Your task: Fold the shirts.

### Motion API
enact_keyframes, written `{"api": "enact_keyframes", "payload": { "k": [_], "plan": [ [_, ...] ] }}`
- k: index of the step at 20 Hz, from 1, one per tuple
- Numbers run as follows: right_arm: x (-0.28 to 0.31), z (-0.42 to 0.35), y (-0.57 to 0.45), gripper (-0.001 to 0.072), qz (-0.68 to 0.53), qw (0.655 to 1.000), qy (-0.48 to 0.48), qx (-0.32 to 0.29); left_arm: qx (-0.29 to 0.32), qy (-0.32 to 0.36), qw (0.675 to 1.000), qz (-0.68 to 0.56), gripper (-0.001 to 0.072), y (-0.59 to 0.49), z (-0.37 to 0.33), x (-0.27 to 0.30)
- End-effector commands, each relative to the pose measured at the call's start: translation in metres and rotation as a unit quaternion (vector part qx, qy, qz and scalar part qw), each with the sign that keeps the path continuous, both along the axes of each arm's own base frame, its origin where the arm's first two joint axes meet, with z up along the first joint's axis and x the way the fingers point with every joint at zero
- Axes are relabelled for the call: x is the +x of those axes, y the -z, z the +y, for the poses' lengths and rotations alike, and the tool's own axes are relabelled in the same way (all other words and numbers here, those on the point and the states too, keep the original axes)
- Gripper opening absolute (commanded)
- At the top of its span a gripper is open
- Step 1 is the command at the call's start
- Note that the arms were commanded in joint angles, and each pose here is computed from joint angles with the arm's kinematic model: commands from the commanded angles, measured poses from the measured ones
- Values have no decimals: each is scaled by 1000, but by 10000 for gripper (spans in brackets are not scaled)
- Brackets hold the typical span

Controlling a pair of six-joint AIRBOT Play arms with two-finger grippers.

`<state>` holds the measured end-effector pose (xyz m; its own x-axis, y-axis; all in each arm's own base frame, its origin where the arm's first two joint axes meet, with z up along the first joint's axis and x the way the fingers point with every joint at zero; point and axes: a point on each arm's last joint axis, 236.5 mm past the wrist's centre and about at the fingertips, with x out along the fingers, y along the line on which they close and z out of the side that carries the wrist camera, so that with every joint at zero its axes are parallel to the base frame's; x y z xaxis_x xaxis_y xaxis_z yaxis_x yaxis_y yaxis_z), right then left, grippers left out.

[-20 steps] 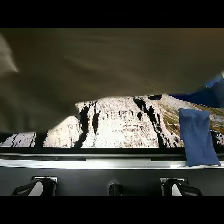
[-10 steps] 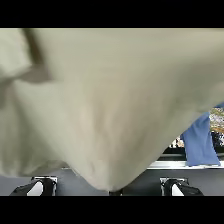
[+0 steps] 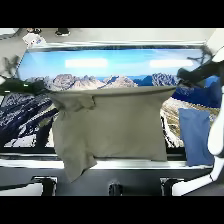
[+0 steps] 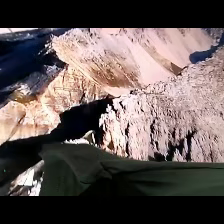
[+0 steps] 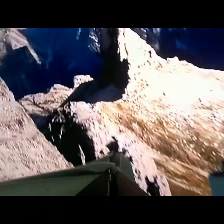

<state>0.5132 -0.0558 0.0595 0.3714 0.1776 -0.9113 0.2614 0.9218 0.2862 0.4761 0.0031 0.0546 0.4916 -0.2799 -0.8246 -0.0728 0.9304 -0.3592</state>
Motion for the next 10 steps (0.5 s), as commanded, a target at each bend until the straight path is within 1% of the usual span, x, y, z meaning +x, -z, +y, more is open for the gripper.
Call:
{"api": "enact_keyframes", "payload": {
  "k": [1, 4, 6, 8, 10],
  "plan": [
    [66, 15, 47, 37, -59, 993, 56, 84, -21, -25, 999, -29, 23, 46, -17, 56],
    [95, 9, 30, 37, -126, 985, 79, 90, -7, -34, 993, -114, 23, 11, -21, 99],
    [81, 6, 23, 38, -108, 990, 50, 75, 2, -20, 992, -125, 24, -12, -19, 99],
    [38, 6, 29, 39, -34, 998, 5, 56, 35, 13, 997, -72, 23, -11, -10, 72],
    [-22, 10, 49, 39, 95, 994, -32, 46, 46, 56, 995, 64, 24, 23, -10, 12]
  ]
}}
